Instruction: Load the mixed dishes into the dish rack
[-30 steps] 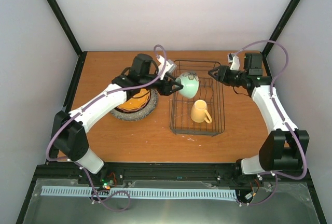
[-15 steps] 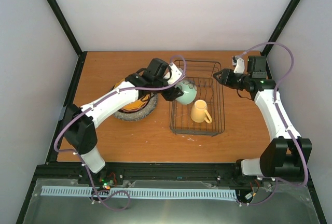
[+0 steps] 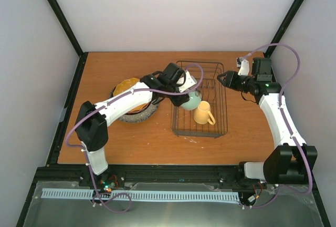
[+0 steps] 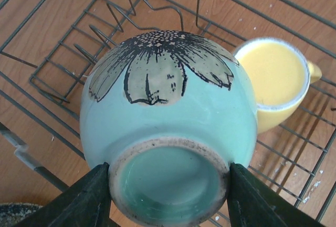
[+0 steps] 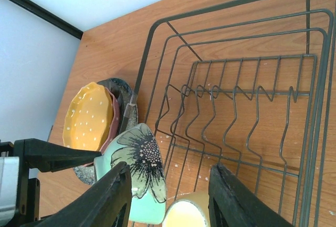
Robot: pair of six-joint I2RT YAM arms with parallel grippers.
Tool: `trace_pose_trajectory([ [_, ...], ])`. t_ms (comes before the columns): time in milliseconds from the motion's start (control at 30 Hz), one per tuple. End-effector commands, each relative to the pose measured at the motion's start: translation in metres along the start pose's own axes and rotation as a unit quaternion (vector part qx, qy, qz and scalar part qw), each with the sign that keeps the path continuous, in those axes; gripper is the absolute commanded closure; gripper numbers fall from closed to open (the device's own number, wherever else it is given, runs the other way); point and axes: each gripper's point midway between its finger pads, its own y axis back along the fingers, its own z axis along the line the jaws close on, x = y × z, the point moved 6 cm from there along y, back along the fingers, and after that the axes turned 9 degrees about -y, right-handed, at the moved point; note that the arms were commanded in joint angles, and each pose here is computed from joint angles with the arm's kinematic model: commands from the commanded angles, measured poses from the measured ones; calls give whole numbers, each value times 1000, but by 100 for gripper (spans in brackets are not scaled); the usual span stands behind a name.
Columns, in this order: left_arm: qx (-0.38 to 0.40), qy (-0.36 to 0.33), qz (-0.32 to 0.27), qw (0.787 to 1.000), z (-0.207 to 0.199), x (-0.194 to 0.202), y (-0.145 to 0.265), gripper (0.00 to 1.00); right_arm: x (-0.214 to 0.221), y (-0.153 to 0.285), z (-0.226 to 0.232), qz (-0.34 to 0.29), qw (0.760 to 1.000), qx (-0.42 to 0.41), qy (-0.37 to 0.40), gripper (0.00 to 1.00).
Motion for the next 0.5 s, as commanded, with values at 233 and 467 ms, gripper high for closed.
trace_pose_trajectory([
  [233,-65,-26,-5,998,11,-16,28,99,6,7,-2,0,1000,2,5,60],
  [467,-56,-55,25,997,-10,-14,5,99,8,8,-1,5,1000,2,9,60],
])
